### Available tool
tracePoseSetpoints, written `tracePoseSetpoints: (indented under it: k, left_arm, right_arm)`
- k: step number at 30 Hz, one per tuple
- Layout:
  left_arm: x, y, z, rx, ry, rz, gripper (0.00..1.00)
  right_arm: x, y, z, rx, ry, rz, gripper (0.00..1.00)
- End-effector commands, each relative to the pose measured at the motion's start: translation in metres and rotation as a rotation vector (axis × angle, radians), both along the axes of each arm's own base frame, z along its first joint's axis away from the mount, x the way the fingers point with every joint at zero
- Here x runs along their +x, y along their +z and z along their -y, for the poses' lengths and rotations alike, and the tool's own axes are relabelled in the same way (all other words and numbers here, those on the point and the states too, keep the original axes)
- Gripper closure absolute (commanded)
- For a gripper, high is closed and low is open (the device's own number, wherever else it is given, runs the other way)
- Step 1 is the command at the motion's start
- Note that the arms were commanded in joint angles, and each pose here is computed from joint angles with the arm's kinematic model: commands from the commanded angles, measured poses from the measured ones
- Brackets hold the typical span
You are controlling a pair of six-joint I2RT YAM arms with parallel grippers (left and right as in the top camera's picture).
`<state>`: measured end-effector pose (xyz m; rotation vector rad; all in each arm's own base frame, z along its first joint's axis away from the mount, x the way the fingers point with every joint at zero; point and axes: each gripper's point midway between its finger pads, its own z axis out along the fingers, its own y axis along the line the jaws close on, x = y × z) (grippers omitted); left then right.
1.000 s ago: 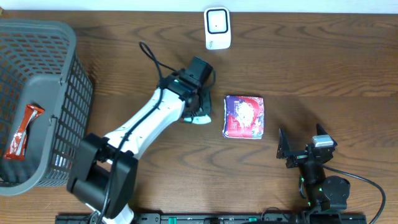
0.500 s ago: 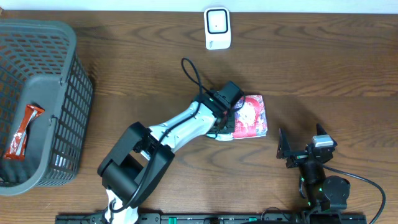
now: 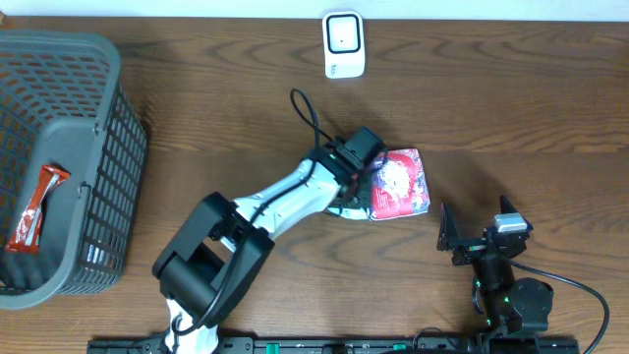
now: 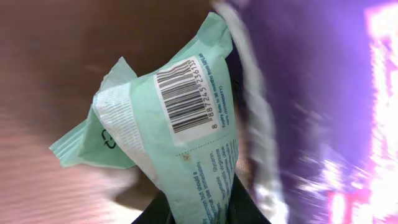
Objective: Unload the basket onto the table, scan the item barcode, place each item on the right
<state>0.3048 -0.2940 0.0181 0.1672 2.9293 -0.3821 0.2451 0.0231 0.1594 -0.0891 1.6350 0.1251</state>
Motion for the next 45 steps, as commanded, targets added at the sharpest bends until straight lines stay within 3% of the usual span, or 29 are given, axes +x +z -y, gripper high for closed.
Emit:
tracePoseSetpoints:
  k: [1,6,15,17,24,27,30,38,42,45]
  left_arm:
    - [0.038,0.036,-0.032,0.055,0.049,0.148,0.93]
    - [0.062,0.046,-0.069,0.104,0.111,0.197,0.92]
    - [0.064,0.045,-0.072,0.087,0.120,0.180,0.91]
    - [0.064,0.045,-0.072,0.087,0.121,0.180,0.79]
    - [0.063,0.044,-0.071,0.084,0.118,0.176,0.73]
    - [0.063,0.045,-0.071,0.083,0.118,0.178,0.60]
    - [0.066,0.059,-0.071,0.063,0.123,0.207,0.54]
    - [0.084,0.203,-0.099,-0.076,0.143,0.531,0.28]
    - [0.084,0.282,-0.140,-0.143,0.215,0.739,0.25]
    - [0.080,0.322,-0.190,-0.104,0.345,0.862,0.22]
  right_arm:
    - [0.000,0.000,0.000,0.011,-0.001,0.000,0.01]
    - [0.000,0.000,0.000,0.011,-0.001,0.000,0.01]
    - [0.000,0.000,0.000,0.011,-0.001,0.000,0.01]
    - [0.000,0.000,0.000,0.011,-0.001,0.000,0.01]
    - [0.000,0.000,0.000,0.011,-0.001,0.000,0.01]
    - [0.000,0.000,0.000,0.011,-0.001,0.000,0.01]
    - [0.000,0.000,0.000,0.011,-0.001,-0.001,0.01]
    - [0.000,0.000,0.000,0.011,-0.001,-0.001,0.01]
    - [0.000,0.000,0.000,0.011,-0.001,-0.001,0.01]
    - [0.000,0.000,0.000,0.011,-0.001,-0.001,0.01]
